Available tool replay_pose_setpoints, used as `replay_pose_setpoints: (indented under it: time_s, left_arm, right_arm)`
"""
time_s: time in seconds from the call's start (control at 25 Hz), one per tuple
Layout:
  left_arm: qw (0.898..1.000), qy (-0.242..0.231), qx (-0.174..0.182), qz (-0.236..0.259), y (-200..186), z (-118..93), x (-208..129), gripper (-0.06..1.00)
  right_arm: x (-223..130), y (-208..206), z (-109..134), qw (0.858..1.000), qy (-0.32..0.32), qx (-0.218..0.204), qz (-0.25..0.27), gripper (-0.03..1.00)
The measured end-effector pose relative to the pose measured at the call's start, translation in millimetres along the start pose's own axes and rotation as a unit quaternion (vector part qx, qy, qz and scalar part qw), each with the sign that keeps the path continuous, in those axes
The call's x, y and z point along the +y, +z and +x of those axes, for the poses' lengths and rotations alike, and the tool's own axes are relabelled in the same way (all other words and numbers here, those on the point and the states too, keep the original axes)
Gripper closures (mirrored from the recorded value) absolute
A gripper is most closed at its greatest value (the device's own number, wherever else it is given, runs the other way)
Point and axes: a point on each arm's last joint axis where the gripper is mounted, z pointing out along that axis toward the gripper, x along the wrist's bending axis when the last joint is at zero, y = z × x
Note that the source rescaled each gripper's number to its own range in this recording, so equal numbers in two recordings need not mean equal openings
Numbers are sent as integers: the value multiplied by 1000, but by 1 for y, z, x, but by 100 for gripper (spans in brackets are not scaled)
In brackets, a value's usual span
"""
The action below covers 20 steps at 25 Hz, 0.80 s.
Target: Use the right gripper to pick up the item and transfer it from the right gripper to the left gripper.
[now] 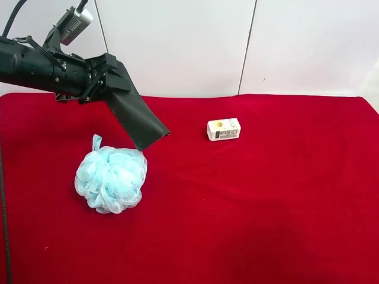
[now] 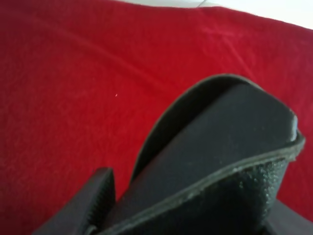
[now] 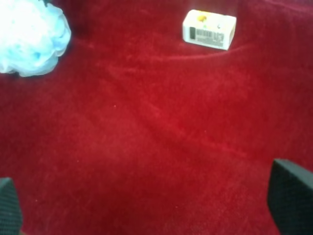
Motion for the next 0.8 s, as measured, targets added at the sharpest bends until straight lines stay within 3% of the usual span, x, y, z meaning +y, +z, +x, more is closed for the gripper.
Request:
replay_pose_setpoints:
  time_s: [0.2,0.32,0.52,0.64,0.8]
  left_arm:
    - [1000,5,26,13,0,5,-2,93]
    - [998,31,45,8,0,6,5,93]
    - [997,56,45,-2,-4,-7,34,93]
    - [996,75,54,15,-1,-12,50,93]
    - [988,101,99,67,13,-2,59,93]
  right_arm:
    - [0,-1,1,996,41,-78,-1,-3]
    - [-1,-1,1,988,72,-138,-3,-3]
    - [-1,-2,2,970,112,-214,-4,-3]
    - [-1,-2,2,962,127,-243,-4,-3]
    - [-1,-2,3,949,146,-280,-5,-3]
